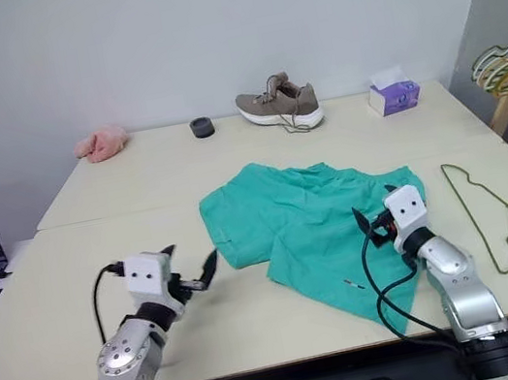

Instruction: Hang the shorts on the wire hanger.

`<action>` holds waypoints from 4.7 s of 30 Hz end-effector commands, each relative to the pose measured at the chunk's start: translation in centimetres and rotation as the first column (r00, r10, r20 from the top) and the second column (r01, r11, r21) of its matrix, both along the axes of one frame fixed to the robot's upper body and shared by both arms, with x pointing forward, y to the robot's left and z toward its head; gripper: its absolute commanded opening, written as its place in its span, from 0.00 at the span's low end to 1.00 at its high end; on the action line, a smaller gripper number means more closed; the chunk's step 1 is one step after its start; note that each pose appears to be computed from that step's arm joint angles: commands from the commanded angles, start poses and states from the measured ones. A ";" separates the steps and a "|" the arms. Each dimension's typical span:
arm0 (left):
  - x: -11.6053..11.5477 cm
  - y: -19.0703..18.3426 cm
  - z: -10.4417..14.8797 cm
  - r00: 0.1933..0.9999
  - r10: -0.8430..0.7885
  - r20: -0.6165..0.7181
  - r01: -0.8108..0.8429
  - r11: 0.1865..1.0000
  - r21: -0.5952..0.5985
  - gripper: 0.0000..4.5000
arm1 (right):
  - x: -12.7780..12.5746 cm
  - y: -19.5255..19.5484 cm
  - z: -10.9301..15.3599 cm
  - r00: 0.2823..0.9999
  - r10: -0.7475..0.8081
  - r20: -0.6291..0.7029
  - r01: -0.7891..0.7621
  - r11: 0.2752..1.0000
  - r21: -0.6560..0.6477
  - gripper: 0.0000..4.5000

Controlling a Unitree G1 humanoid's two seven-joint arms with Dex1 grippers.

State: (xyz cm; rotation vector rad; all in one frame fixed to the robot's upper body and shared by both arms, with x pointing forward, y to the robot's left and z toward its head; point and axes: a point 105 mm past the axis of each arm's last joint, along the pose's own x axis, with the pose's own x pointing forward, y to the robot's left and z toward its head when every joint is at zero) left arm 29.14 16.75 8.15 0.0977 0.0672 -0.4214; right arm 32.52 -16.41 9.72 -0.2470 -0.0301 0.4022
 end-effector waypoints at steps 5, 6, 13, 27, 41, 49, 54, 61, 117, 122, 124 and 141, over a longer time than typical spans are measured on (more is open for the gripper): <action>-1.4 -4.9 1.4 0.918 -0.396 -0.010 0.395 0.916 0.069 1.00 | -3.9 0.3 1.3 0.954 0.285 -0.088 -0.292 0.954 -0.075 0.99; -1.3 -5.1 1.7 0.910 -0.414 -0.006 0.413 0.908 0.062 1.00 | -4.4 0.0 1.1 0.943 0.310 -0.123 -0.322 0.942 -0.092 0.99; -2.1 -5.1 2.8 0.840 -0.541 -0.047 0.543 0.838 0.056 1.00 | -6.9 -3.4 -0.4 0.902 0.351 -0.251 -0.423 0.836 -0.350 0.99; -6.2 -3.0 2.7 0.665 -0.694 -0.277 0.722 0.692 0.001 1.00 | -8.5 -2.1 -3.8 0.747 0.609 -0.267 -0.581 0.402 -0.708 0.99; -3.4 2.8 4.9 0.833 -0.501 -0.234 0.527 0.848 0.058 1.00 | -7.6 3.8 -3.3 0.671 0.723 -0.165 -0.649 0.464 -0.604 0.48; -3.3 5.3 6.0 0.864 -0.438 -0.248 0.476 0.872 0.117 1.00 | -5.9 11.4 -1.9 0.549 0.822 -0.153 -0.770 0.426 -0.474 0.00; -3.5 6.1 6.6 0.867 -0.425 -0.261 0.469 0.873 0.137 1.00 | -4.3 17.3 -1.9 0.535 0.817 -0.214 -0.813 0.429 -0.393 0.00; -4.2 6.0 6.4 0.858 -0.428 -0.286 0.478 0.868 0.133 1.00 | -3.7 22.5 -0.6 0.514 0.808 -0.288 -0.857 0.476 -0.196 0.00; -3.0 5.6 -1.4 0.812 -0.412 -0.413 0.573 0.692 0.438 0.00 | 2.1 2.3 -2.9 0.720 0.610 -0.331 -0.510 0.141 -0.849 0.37; -4.6 6.0 -1.8 0.740 -0.459 -0.492 0.664 0.615 0.425 0.00 | 0.2 1.6 -2.3 0.636 0.652 -0.413 -0.559 0.022 -0.829 0.01; -5.3 6.1 -2.0 0.701 -0.477 -0.530 0.704 0.579 0.411 0.00 | -1.5 1.5 -2.4 0.581 0.658 -0.479 -0.639 0.005 -0.769 0.01; -10.2 6.2 -2.7 0.497 -0.580 -0.646 0.846 0.489 0.212 0.00 | -9.6 2.0 -1.4 0.392 0.619 -0.681 -0.897 0.094 -0.431 0.01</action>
